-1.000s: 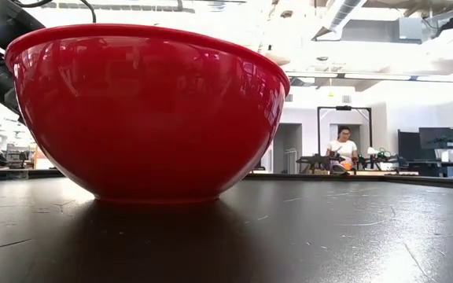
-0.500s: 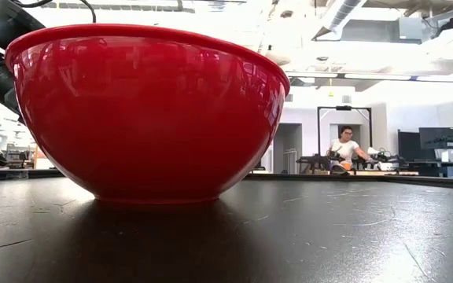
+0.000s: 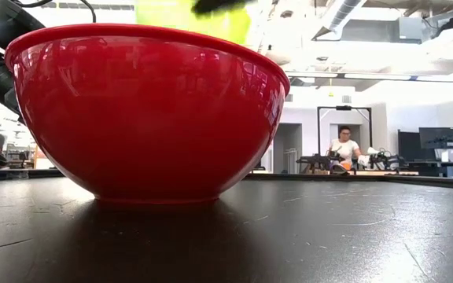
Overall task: Nest bowls inside each other
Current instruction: Stack the transparent green bowl on top of the orange patterned bowl
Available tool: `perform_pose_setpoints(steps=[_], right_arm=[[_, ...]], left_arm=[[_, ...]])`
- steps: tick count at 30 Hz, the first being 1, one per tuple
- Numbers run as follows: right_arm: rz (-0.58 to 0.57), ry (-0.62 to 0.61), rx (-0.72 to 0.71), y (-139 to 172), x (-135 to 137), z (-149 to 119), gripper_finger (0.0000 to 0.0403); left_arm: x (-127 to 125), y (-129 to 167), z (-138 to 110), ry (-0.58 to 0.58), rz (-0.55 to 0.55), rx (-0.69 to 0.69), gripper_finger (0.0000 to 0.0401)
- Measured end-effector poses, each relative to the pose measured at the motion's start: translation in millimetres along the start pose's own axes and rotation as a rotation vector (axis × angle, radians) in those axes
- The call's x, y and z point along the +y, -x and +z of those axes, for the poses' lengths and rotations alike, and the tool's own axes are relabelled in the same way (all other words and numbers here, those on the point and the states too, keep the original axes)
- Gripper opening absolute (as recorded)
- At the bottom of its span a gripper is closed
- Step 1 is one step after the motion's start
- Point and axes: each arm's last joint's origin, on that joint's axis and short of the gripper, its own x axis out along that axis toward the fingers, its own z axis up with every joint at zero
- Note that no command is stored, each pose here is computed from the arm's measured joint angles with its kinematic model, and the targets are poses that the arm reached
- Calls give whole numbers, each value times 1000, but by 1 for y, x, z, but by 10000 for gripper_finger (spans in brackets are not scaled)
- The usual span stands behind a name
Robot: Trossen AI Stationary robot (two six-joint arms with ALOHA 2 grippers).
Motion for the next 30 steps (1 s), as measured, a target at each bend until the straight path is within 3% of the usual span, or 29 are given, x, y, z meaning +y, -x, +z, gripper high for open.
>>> perform_pose_setpoints(steps=[9,30], right_arm=[[-35,-25,-70,-29,-4,-27,0],[-56,-63,-141,-53,-4,-42,0]], left_arm=[[0,0,0,0,0,1,87],[0,0,0,0,0,1,87]])
